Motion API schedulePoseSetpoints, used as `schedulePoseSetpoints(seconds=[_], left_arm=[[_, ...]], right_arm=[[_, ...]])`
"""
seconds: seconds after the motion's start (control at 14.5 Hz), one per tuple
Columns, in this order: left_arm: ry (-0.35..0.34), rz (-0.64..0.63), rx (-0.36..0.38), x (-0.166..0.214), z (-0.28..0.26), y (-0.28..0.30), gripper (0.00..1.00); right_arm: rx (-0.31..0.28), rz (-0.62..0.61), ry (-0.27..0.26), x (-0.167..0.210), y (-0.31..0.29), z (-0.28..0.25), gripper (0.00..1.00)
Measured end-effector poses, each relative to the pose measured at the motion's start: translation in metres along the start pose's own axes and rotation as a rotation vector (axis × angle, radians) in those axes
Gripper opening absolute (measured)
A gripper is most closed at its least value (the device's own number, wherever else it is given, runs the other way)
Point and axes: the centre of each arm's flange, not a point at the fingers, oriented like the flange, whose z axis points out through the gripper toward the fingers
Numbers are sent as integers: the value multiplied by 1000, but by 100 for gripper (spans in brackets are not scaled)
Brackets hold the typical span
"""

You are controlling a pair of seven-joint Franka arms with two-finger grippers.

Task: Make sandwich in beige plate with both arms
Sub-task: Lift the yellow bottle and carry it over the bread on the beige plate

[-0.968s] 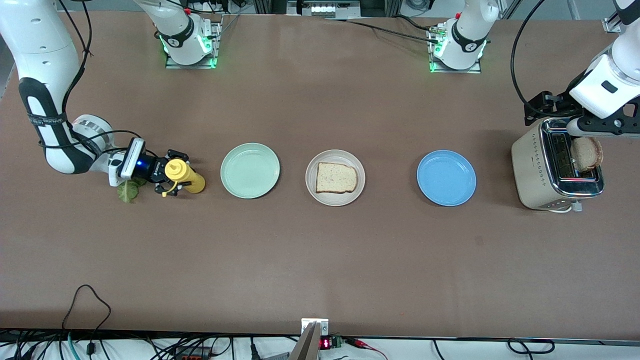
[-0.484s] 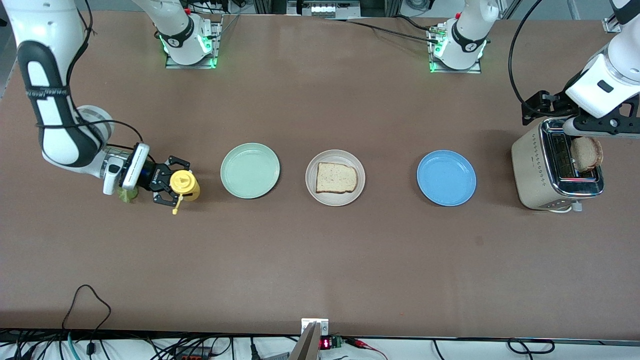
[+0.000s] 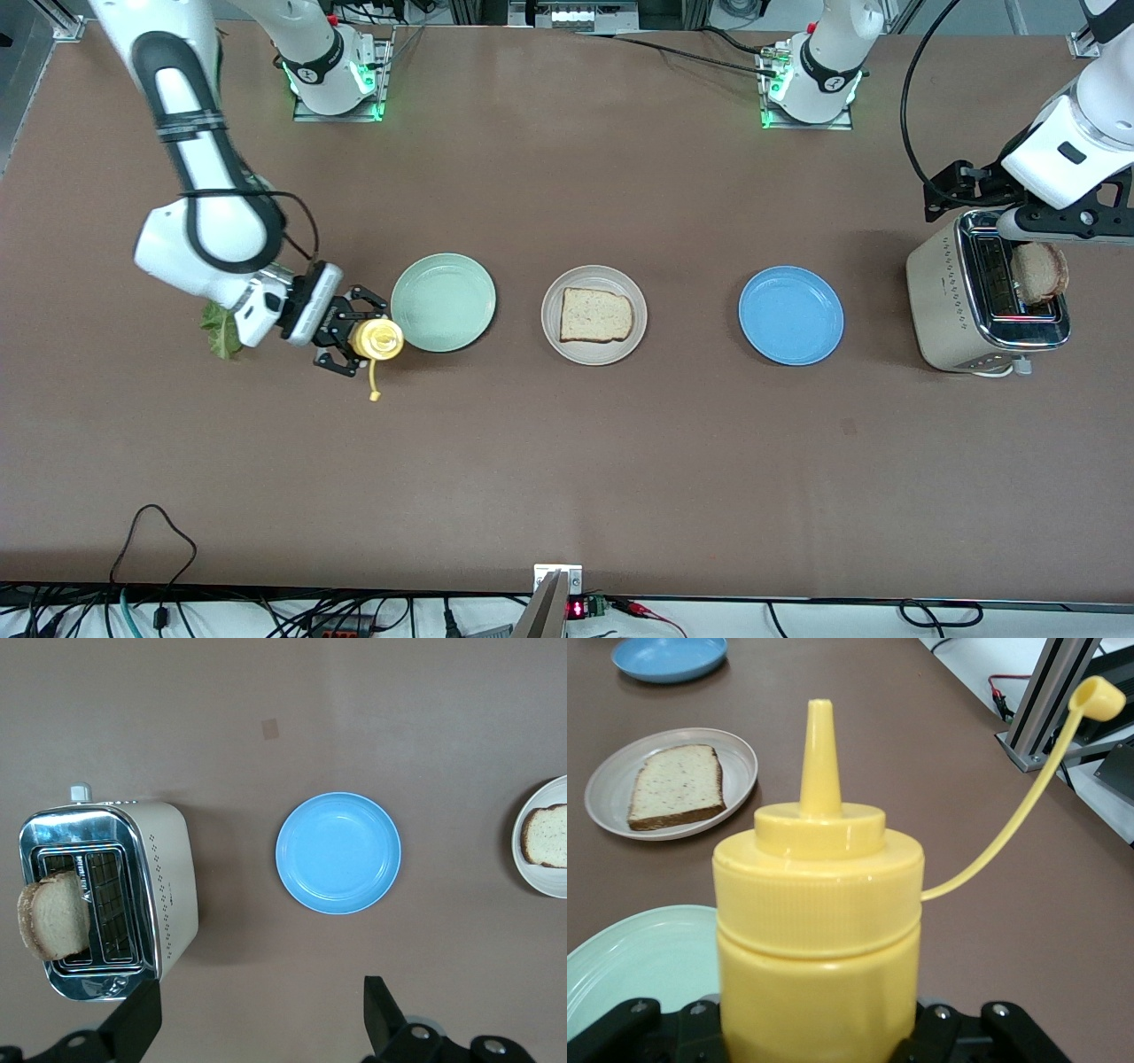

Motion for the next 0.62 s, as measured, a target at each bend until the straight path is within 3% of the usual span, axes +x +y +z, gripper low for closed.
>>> schedulePoseSetpoints(seconds=[0.35, 0.62], left_arm=[[0, 0, 0, 0, 0, 0, 100], [0, 1, 0, 0, 0, 0, 100]], right_arm=[[-97, 0, -104, 56, -33, 32, 43], [-117, -35, -187, 94, -62, 56, 43]])
